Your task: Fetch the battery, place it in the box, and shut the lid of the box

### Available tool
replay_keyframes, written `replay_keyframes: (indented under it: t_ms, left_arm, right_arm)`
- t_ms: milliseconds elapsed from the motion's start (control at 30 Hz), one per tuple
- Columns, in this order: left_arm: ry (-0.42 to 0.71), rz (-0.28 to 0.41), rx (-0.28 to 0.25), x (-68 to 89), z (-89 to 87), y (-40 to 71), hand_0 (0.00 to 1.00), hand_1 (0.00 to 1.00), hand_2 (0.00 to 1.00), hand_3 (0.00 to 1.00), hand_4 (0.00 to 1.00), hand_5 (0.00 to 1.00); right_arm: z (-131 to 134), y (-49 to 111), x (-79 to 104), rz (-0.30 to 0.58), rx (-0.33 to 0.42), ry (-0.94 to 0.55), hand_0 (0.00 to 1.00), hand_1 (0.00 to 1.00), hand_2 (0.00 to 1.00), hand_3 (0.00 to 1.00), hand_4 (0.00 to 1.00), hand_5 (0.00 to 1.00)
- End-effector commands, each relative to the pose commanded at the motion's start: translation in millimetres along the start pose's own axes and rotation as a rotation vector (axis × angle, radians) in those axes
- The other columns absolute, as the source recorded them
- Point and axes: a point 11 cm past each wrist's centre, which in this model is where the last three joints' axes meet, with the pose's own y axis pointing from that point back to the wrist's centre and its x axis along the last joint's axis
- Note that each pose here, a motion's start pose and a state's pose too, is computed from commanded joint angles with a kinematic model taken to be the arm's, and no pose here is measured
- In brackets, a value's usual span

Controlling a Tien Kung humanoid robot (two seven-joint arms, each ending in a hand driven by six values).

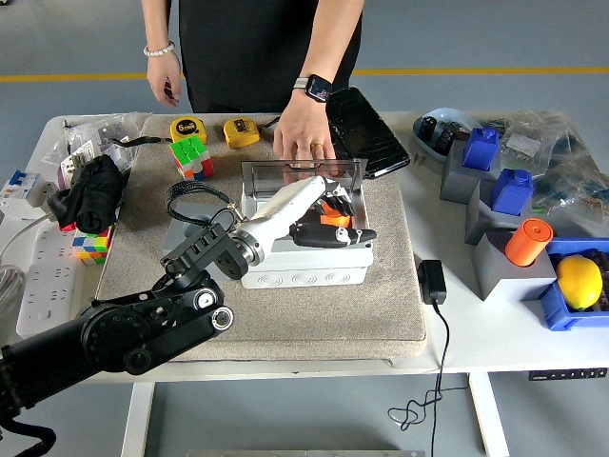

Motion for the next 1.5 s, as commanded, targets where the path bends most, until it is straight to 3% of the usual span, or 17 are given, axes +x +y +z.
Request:
replay_keyframes:
  t_ms: [100, 133, 300, 333, 767, 967, 1100, 1133, 1300, 1333, 1500]
  left_arm:
    - [-0.007, 0.005, 0.011, 2.4, -4.5, 0.5, 0.483, 0.653, 0.578, 0.507, 0.998, 0.617]
    - [-0.009, 0.008, 0.013, 3.8, -5.5, 0.8, 0.404, 0.622, 0.568, 0.501, 0.998, 0.611]
    - [-0.021, 0.023, 0.019, 11.5, -8.2, 4.4, 0.404, 0.622, 0.568, 0.501, 0.998, 0.611]
    - [-0.023, 0.022, 0.021, 12.4, -9.0, 5.5, 0.315, 0.573, 0.560, 0.496, 0.998, 0.604]
    - [-0.056, 0.022, 0.069, 22.8, -28.0, 17.7, 0.274, 0.528, 0.543, 0.486, 0.998, 0.597]
    - [0.017, 0.047, -0.012, 29.7, -1.9, 17.3, 0.282, 0.548, 0.544, 0.489, 0.998, 0.592]
    - [0.060, 0.038, -0.065, 25.9, 19.1, 15.1, 0.282, 0.548, 0.544, 0.489, 0.998, 0.592]
    - [0.066, 0.034, -0.071, 24.0, 22.3, 14.0, 0.367, 0.582, 0.553, 0.493, 0.998, 0.594]
    - [0.079, 0.006, -0.073, 13.5, 27.4, 7.4, 0.367, 0.582, 0.553, 0.493, 0.998, 0.594]
    - [0.082, 0.000, -0.072, 11.7, 27.7, 6.3, 0.568, 0.618, 0.566, 0.499, 0.998, 0.596]
    - [0.092, -0.021, -0.071, 2.7, 28.3, -1.8, 0.568, 0.618, 0.566, 0.499, 0.998, 0.596]
  right_arm:
    - [-0.1, 0.1, -0.2, -0.001, 0.001, 0.001, 0.717, 0.671, 0.675, 0.633, 0.997, 0.574]
    - [0.1, 0.1, -0.3, -0.001, 0.001, 0.001, 0.717, 0.672, 0.675, 0.633, 0.997, 0.574]
    - [0.1, 0.2, -0.1, 0.000, 0.001, -0.001, 0.717, 0.672, 0.675, 0.633, 0.997, 0.574]
    - [0.1, 0.2, -0.1, 0.000, 0.001, -0.001, 0.715, 0.672, 0.675, 0.633, 0.996, 0.573]
    - [0.9, 0.3, -0.8, -0.001, 0.001, -0.003, 0.715, 0.671, 0.675, 0.632, 0.995, 0.572]
    - [1.4, 0.4, -1.2, -0.002, 0.000, -0.001, 0.717, 0.671, 0.675, 0.632, 0.995, 0.573]
    - [1.1, 0.3, -1.7, -0.003, 0.001, -0.001, 0.717, 0.671, 0.675, 0.632, 0.995, 0.573]
    - [1.0, 0.3, -1.7, -0.003, 0.001, 0.000, 0.712, 0.671, 0.675, 0.632, 0.995, 0.572]
    - [0.2, 0.3, -1.9, -0.004, 0.002, 0.000, 0.712, 0.671, 0.675, 0.632, 0.995, 0.572]
    - [0.2, 0.3, -1.9, -0.004, 0.002, 0.001, 0.712, 0.671, 0.675, 0.632, 0.994, 0.571]
    - [0.0, 0.3, -2.3, -0.006, 0.002, 0.003, 0.712, 0.671, 0.675, 0.632, 0.994, 0.571]
